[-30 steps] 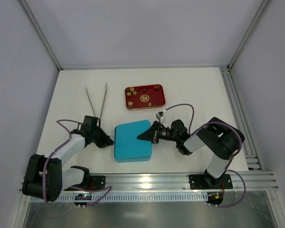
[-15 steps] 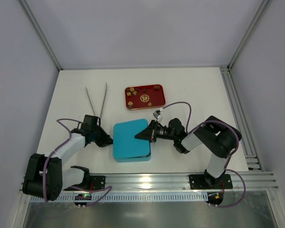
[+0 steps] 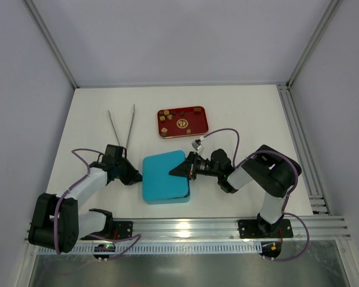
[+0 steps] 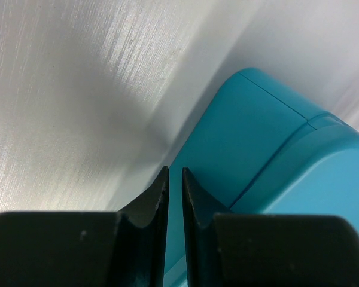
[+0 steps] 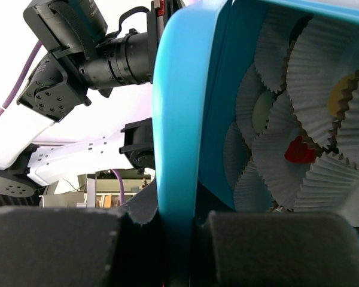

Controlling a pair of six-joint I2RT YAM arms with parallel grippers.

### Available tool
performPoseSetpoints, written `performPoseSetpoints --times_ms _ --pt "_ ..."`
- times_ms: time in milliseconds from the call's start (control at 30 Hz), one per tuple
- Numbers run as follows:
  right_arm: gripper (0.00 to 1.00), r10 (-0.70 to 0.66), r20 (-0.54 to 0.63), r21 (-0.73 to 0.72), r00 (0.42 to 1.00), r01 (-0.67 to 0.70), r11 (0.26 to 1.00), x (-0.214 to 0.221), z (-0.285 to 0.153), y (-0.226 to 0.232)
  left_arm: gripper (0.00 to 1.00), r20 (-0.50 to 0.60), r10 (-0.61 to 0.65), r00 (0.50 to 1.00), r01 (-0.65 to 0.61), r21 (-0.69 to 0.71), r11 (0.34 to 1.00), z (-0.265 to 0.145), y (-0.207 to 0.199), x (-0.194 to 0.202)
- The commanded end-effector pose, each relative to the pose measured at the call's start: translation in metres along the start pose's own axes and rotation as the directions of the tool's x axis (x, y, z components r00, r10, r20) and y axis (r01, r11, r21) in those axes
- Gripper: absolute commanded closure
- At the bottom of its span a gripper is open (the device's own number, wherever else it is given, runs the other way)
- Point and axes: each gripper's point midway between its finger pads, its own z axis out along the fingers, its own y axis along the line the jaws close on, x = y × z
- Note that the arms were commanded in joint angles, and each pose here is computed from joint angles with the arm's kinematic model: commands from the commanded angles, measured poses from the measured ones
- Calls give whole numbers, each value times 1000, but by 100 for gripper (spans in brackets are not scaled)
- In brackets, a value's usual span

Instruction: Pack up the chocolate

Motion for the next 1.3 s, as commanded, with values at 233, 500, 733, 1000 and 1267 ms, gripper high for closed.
performPoseSetpoints --times_ms 233,500,733,1000,1267 --pt "82 -97 55 -78 994 101 992 -11 1 20 88 20 32 999 -33 44 998 -4 -16 -8" --pt "77 -79 72 -70 994 85 994 -14 -6 17 88 18 38 999 -39 40 998 -4 -15 -8" --pt "74 -67 88 -58 994 73 996 -16 -13 14 88 17 42 999 -42 33 999 -3 -13 -7" --pt "73 -55 110 -36 992 60 998 -19 -24 9 88 17 46 999 -47 33 998 -4 -13 -7" --pt "71 -49 132 -8 990 51 999 -26 -35 2 87 15 51 999 -52 30 998 -5 -11 -6"
